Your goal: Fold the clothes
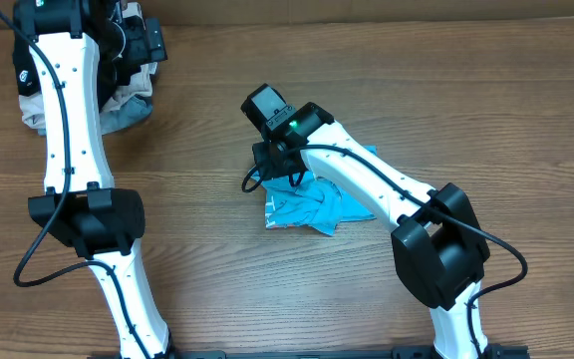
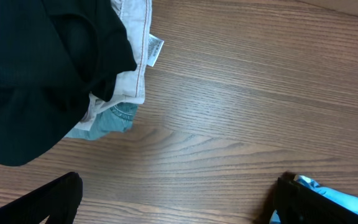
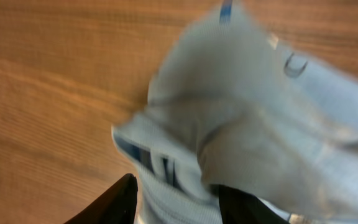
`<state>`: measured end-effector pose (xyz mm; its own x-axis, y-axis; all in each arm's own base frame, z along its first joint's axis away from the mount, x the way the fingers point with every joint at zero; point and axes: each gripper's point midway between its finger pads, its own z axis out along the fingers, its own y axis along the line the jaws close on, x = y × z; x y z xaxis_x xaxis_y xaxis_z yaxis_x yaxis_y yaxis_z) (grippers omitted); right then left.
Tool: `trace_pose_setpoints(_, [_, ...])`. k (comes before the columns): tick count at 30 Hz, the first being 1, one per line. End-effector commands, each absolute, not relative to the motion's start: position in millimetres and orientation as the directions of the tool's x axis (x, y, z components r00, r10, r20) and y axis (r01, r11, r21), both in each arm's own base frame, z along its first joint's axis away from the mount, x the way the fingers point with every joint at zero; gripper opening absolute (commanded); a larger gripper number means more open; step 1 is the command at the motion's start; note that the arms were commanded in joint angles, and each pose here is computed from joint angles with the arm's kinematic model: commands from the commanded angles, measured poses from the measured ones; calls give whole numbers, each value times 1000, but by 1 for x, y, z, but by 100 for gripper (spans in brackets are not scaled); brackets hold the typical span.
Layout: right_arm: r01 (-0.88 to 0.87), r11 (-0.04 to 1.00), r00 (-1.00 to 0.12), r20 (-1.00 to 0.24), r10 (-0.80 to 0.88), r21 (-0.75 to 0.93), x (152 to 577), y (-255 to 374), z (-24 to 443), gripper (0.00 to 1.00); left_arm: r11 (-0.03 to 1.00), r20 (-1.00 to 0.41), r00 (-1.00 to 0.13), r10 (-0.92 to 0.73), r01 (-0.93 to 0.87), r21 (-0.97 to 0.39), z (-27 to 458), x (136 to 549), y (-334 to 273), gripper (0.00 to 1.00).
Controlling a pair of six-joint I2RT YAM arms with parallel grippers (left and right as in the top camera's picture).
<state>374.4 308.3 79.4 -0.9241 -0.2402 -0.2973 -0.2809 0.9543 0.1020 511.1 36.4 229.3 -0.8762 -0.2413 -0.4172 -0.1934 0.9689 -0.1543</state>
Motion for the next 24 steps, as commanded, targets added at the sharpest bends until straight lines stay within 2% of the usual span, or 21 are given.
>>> trace_pose_setpoints(1, [-253, 966, -897, -385, -215, 50, 398, 302, 90, 43, 974, -416, -882, -221, -179, -138, 226, 512, 38, 100])
trace_pose_setpoints(4, [-247, 968, -896, -394, -206, 54, 403, 303, 87, 39, 974, -415, -883, -221, -179, -138, 226, 512, 38, 100])
trace_pose_setpoints(8, [-226, 974, -914, -355, -198, 38, 400, 294, 76, 29, 974, -415, -883, -221, -179, -138, 226, 512, 38, 100])
trace_pose_setpoints(10, [-212, 977, -923, -335, -190, 29, 399, 287, 74, 27, 974, -415, -883, -220, -179, -137, 226, 512, 39, 100])
trace_pose_setpoints(12, [-195, 981, -928, -328, -176, 25, 401, 280, 73, 20, 974, -415, -883, -221, -179, -138, 226, 512, 38, 100])
trace_pose_setpoints(13, [-149, 988, -937, -323, -133, 26, 405, 271, 73, 4, 974, -415, -883, -220, -179, -137, 226, 512, 39, 100])
trace_pose_setpoints(17, [-84, 995, -949, -308, -63, 56, 412, 250, 88, 4, 975, -416, -882, -220, -181, -132, 226, 512, 39, 100])
trace_pose_setpoints(23, [3, 991, -926, -374, 53, 134, 435, 185, 187, 4, 975, -416, -882, -221, -189, -117, 225, 511, 42, 100])
trace_pose_setpoints(24, [16, 991, -921, -383, 66, 133, 439, 174, 191, 4, 975, -416, -882, -221, -189, -117, 225, 511, 42, 100])
